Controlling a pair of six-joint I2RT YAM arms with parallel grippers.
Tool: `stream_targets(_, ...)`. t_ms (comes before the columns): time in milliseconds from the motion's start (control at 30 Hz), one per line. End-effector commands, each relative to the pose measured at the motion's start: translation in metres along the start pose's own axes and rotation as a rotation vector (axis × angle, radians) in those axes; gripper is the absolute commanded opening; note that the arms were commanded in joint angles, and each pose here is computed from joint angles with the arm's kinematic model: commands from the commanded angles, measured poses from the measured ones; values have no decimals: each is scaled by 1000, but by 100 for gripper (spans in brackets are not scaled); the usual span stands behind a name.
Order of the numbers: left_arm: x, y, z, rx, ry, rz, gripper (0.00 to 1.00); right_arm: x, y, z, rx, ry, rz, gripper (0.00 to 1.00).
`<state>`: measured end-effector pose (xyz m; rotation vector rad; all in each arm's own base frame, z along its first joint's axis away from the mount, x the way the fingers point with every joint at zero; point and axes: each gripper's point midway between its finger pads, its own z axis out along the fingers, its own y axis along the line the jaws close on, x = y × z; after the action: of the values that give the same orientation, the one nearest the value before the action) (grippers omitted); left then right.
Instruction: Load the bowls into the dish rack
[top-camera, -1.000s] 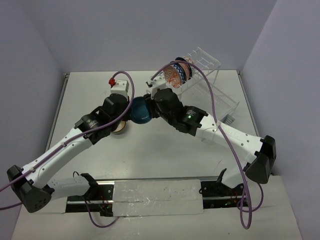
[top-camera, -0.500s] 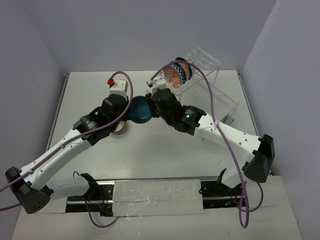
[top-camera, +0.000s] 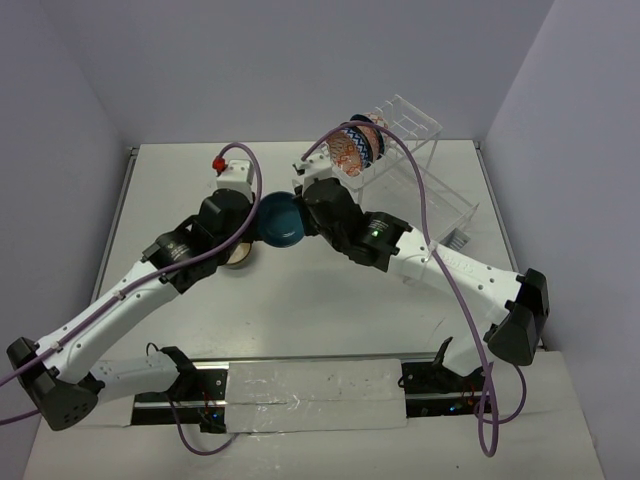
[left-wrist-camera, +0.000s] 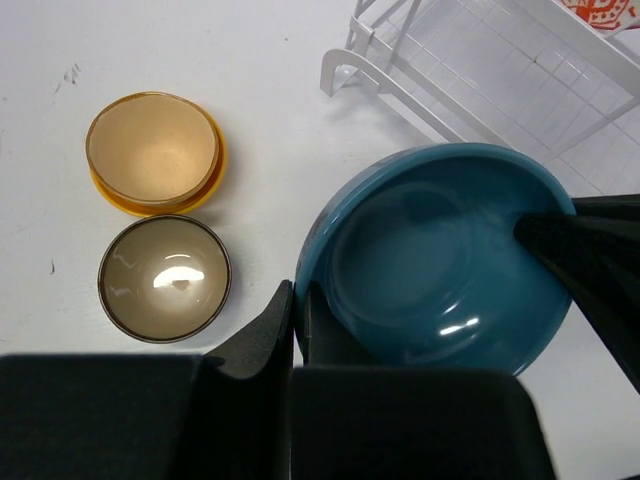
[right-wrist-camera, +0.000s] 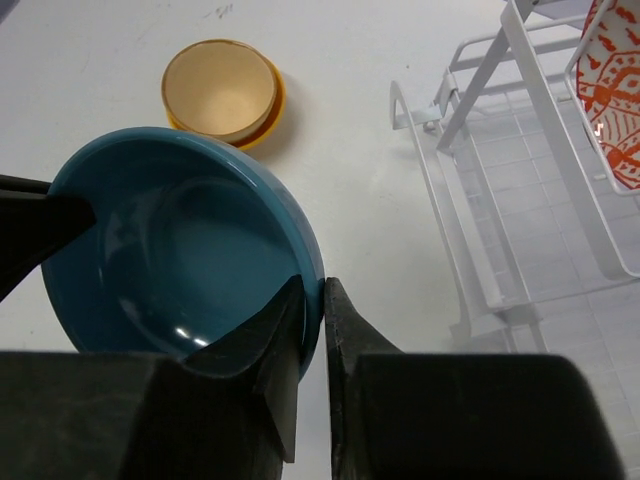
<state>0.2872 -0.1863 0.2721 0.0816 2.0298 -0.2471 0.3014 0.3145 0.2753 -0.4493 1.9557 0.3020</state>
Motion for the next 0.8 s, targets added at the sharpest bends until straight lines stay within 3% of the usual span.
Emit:
stream_targets(0,-32,-13,-15,76,-105,-65,3,-19,-1,-4,25,-46,28,15)
stream_targets(67,-32,-12,-15,75,-106,-68,8,-19,-4,-3,40,-45,23,6)
stream_targets(133,-31,-13,-15,80,-106,-71,19,-19,-9,-4,65,-46,15,0)
stream_targets(267,-31,-13,-15,79,-107,-98,41,-20,-20,-7,115,-53,-5,0)
stream_targets(300,-32,-13,-16,77,-110,-102,52,-20,-22,-8,125,-52,-8,0)
stream_targets(367,-32,-11,-16,65,-110,-119,62,-21,-29,-12,154,-55,-21,0)
stream_targets(400,-32,-11,-16,64,-110,-126,72,-21,-31,-13,165,-57,-26,0)
stream_targets(500,-35,-8,-18,55,-123,-156,88,-23,-47,-19,235,-61,-60,0)
stream_targets(667,-39,16,-16,-14,-150,-208,95,-41,-90,-51,412,-110,-143,0)
stream_targets(767,-28,39,-1,-64,-98,-232,96,-60,-123,-78,541,-149,-196,0)
